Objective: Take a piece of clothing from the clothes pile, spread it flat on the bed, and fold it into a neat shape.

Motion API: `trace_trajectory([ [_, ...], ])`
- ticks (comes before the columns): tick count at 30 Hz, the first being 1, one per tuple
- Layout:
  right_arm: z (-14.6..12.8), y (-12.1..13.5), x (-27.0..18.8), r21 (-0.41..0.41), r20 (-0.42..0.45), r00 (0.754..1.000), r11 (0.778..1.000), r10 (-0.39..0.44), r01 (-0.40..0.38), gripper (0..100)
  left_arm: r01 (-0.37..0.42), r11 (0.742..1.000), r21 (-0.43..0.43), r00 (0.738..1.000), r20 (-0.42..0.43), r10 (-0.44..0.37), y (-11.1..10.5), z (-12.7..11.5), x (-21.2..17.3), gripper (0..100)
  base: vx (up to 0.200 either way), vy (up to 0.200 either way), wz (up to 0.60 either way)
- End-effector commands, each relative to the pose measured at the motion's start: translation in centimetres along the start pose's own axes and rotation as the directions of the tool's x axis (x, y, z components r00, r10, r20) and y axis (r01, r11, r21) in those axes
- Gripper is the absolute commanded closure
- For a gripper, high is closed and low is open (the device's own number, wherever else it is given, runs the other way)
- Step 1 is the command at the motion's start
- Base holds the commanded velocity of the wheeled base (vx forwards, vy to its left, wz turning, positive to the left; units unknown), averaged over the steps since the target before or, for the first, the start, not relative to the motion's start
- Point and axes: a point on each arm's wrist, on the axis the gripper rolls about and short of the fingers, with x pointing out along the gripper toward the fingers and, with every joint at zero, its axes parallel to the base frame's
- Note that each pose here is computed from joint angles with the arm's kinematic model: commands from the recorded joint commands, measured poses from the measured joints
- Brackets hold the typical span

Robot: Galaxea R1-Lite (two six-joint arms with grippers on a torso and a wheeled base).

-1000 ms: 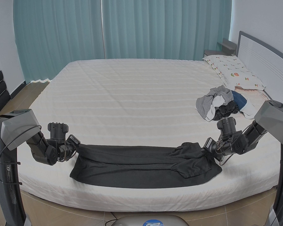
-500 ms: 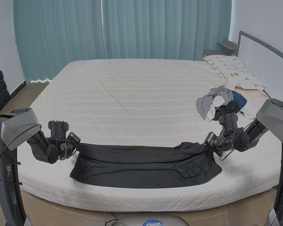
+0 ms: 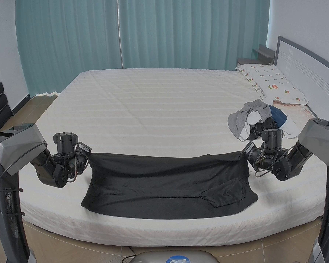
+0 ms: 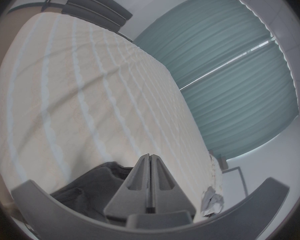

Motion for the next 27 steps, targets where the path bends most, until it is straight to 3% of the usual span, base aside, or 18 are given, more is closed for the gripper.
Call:
trace_trajectory([
  [1, -1.4, -1.8, -0.8, -0.072, -0.105, 0.991, 0.995, -0.078, 0.07, 100, -0.064, 0.993, 0.103, 0.997, -0.041, 0.069, 2.1, -1.0, -0.8, 100, 0.0, 0.0, 0.0],
  [6, -2.0, -2.6, -1.3, -0.132, -0.15, 0.981, 0.986, -0.122, 0.102, 100, -0.095, 0.978, 0.187, 0.991, -0.079, 0.111, 3.4, -1.8, -1.2, 100, 0.0, 0.0, 0.0],
  [11, -3.2, -3.4, -1.5, -0.206, -0.199, 0.969, 0.973, -0.148, 0.106, 100, -0.133, 0.944, 0.302, 0.979, -0.108, 0.172, 5.2, -2.7, -1.4, 100, 0.0, 0.0, 0.0],
  [27, -4.3, -4.5, -1.4, -0.271, -0.25, 0.946, 0.953, -0.206, 0.136, 100, -0.15, 0.904, 0.4, 0.964, -0.144, 0.224, 6.4, -3.9, -1.9, 100, 0.0, 0.0, 0.0],
])
